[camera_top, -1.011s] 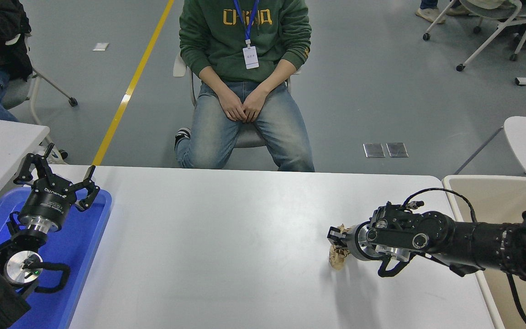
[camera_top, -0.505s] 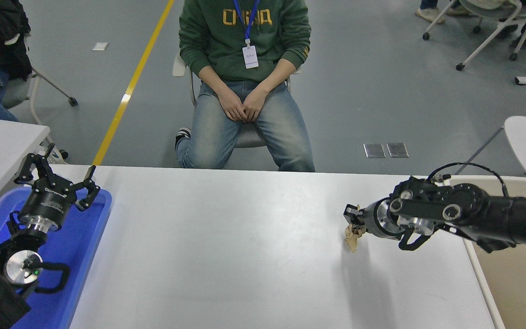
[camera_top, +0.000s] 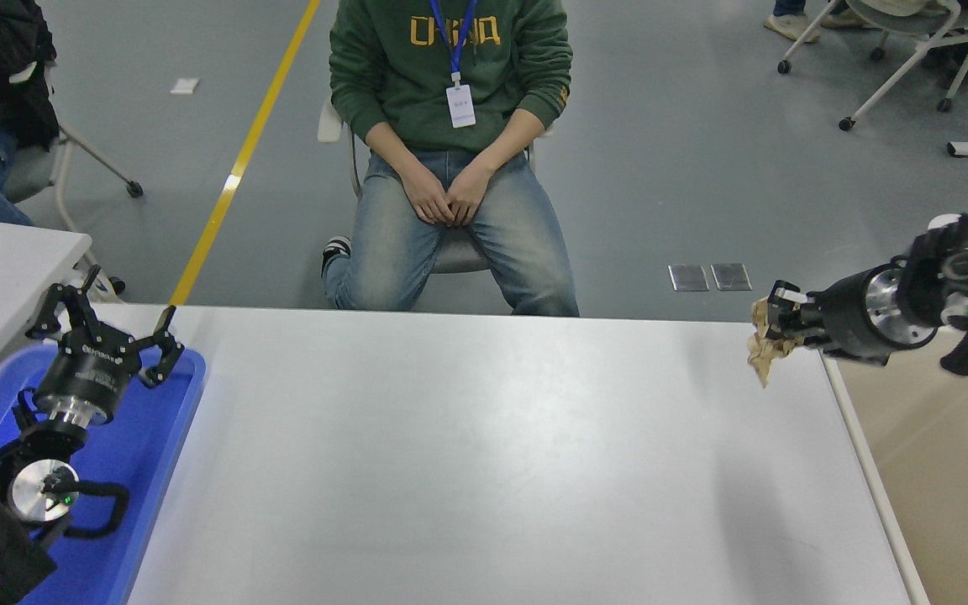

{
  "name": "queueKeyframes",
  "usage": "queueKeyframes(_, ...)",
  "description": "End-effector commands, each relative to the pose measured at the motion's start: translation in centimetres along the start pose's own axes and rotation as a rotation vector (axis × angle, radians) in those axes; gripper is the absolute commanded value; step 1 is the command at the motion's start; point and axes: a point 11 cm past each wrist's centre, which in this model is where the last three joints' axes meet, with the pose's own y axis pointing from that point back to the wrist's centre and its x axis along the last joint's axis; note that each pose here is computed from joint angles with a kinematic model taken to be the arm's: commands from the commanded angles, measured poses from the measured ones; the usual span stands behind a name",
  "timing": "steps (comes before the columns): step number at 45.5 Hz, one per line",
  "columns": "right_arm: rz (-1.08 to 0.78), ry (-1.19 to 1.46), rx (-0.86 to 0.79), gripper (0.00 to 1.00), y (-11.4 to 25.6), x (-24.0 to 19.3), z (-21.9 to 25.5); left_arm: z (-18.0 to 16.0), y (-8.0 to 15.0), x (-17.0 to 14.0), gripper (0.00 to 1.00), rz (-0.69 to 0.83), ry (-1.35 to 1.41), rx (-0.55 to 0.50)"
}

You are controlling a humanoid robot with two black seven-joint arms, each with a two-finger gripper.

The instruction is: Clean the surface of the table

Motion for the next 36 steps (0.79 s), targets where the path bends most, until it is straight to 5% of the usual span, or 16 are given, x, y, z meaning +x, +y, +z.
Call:
queueKeyframes(1,0.021,-0.027,0.015,0.00,4.2,2.6,1.9,0.0,0.0,0.0,1.00,0.000,0.001,-0.001)
queueKeyframes(23,0.028,-0.027,0.000,0.00,4.3,3.1,2.5,0.0,0.0,0.0,1.00,0.000,0.001,-0.001)
queueKeyframes(36,0.138,-0.199,-0.146,0.00,2.5,6.5,9.9,0.0,0.0,0.0,1.00,0.000,0.001,-0.001)
